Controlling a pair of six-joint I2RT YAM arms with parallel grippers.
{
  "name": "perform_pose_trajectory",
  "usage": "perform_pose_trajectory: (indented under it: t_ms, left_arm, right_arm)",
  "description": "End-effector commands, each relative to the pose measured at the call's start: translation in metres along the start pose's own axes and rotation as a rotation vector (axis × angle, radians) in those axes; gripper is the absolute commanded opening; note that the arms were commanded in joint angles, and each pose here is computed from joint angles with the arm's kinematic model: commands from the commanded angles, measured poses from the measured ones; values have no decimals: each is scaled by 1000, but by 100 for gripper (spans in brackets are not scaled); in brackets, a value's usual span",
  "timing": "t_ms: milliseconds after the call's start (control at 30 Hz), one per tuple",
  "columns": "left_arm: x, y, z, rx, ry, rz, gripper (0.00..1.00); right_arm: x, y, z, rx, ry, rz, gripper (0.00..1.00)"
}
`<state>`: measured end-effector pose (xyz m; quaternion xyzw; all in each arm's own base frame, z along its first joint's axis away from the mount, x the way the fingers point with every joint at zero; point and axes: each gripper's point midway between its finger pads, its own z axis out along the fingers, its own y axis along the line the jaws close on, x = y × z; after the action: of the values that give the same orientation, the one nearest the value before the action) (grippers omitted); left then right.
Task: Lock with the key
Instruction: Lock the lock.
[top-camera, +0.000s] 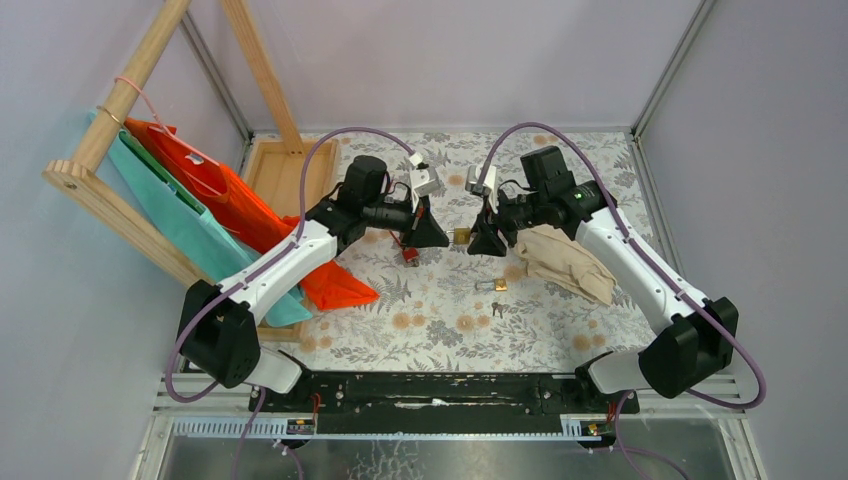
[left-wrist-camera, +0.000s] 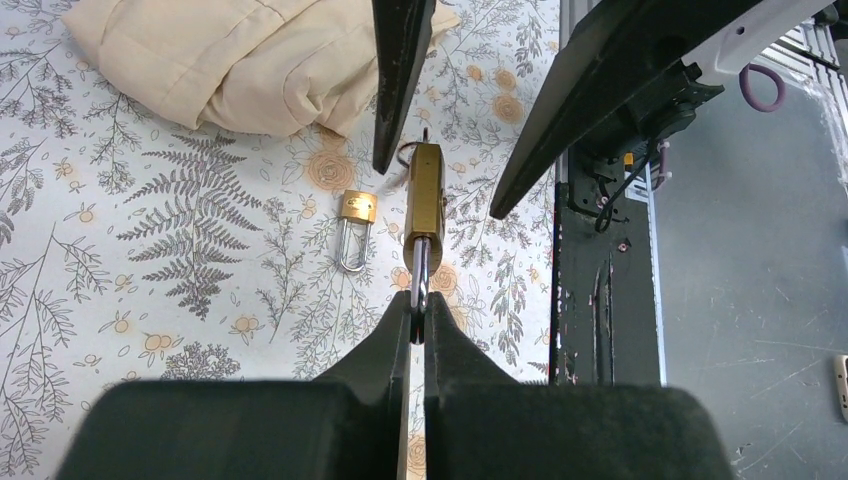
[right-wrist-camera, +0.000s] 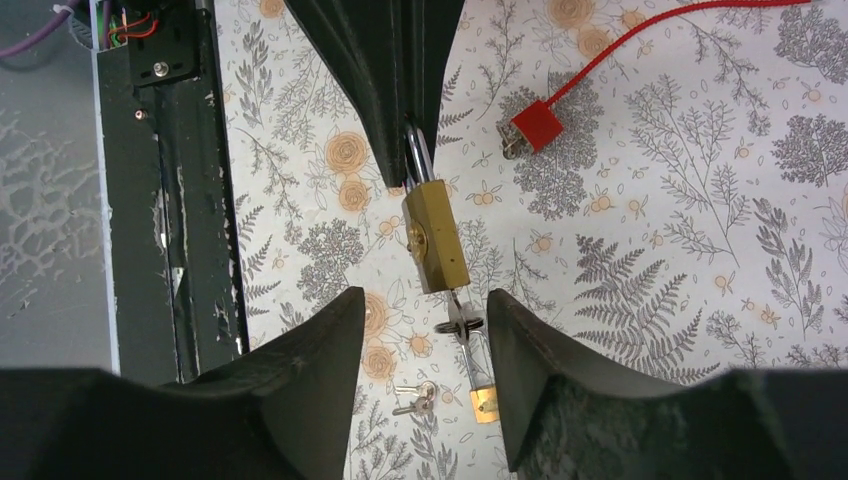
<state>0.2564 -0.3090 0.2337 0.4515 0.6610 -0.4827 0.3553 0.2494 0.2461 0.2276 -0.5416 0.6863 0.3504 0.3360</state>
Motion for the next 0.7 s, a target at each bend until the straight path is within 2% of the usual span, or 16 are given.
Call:
perform_pose_trajectory:
  t_ms: [0, 300, 533, 667]
  left_arm:
    - [-11, -6, -7, 12, -24, 59, 0]
    - [-9, -6, -8, 6, -21, 64, 0]
    - [-7, -4, -7, 4, -17, 63, 0]
    - [-6, -4, -8, -2, -15, 74, 0]
  right_arm:
    - [-3, 2, -5, -3, -4, -24, 50]
    - [-4, 1, -4, -17, 0, -19, 29]
    - [-2, -2, -3, -4, 3, -18, 1]
    - [1, -8, -5, 31, 6, -20, 0]
